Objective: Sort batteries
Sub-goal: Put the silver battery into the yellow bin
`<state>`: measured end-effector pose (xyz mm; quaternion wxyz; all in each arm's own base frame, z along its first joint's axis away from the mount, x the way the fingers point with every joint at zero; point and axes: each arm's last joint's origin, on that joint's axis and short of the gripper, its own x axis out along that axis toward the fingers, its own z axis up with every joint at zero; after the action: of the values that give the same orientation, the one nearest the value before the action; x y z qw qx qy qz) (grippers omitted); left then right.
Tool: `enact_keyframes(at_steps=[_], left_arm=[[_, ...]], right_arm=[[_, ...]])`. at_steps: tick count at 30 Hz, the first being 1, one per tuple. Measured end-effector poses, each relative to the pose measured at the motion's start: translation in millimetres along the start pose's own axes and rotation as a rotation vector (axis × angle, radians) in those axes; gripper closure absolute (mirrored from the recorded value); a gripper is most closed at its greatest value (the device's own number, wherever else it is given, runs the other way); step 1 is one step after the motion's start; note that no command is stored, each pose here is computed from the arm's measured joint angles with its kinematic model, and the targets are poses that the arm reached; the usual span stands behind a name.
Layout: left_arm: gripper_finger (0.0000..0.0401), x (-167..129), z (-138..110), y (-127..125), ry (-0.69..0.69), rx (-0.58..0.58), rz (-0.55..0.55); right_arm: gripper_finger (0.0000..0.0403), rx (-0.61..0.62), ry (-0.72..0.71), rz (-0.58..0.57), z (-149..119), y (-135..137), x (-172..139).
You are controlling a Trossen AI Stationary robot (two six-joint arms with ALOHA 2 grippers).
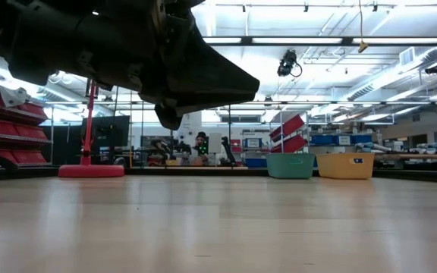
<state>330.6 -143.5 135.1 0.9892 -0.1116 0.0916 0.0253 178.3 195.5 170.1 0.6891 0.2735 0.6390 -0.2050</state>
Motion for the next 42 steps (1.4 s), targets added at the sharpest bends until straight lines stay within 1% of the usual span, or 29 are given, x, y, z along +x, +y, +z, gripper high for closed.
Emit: enact_keyframes(at_steps=[4,10,13,15,19,24,27,29,31,33,39,42], left_arm=[[0.0310,1,1,1,-0.002,-0.005,0.005],[0.0310,2,2,5,-0.010,-0.012,0.013],[0.0310,3,3,6,-0.012,-0.015,0.019],[0.0310,4,3,8,-0.013,-0.015,0.024],[0.0310,5,4,10,-0.014,-0.017,0.032],[0.0310,6,5,12,-0.016,-0.019,0.038],[0.0310,6,5,12,-0.017,-0.019,0.039],[0.0310,6,5,13,-0.017,-0.016,0.042],[0.0310,6,5,13,-0.018,-0.015,0.042],[0.0309,6,5,13,-0.018,-0.015,0.042],[0.0309,6,5,13,-0.018,-0.018,0.042],[0.0309,6,5,13,-0.018,-0.019,0.042]], right_arm=[[0.0313,-0.020,0.019,-0.034,-7,1,4],[0.0276,-0.022,0.079,-0.154,-14,-1,23],[0.0263,-0.034,0.096,-0.174,-16,0,30],[0.0262,-0.038,0.106,-0.177,-16,1,32],[0.0284,-0.041,0.116,-0.172,-17,2,33],[0.0343,-0.005,0.156,-0.167,-19,3,33],[0.0374,-0.017,0.161,-0.172,-24,2,33],[0.0385,-0.017,0.162,-0.181,-26,1,33],[0.0385,-0.025,0.153,-0.190,-27,0,32],[0.0369,-0.032,0.146,-0.194,-27,-1,32],[0.0283,-0.051,0.144,-0.222,-27,-4,30],[0.0248,-0.060,0.152,-0.238,-27,-6,29]])
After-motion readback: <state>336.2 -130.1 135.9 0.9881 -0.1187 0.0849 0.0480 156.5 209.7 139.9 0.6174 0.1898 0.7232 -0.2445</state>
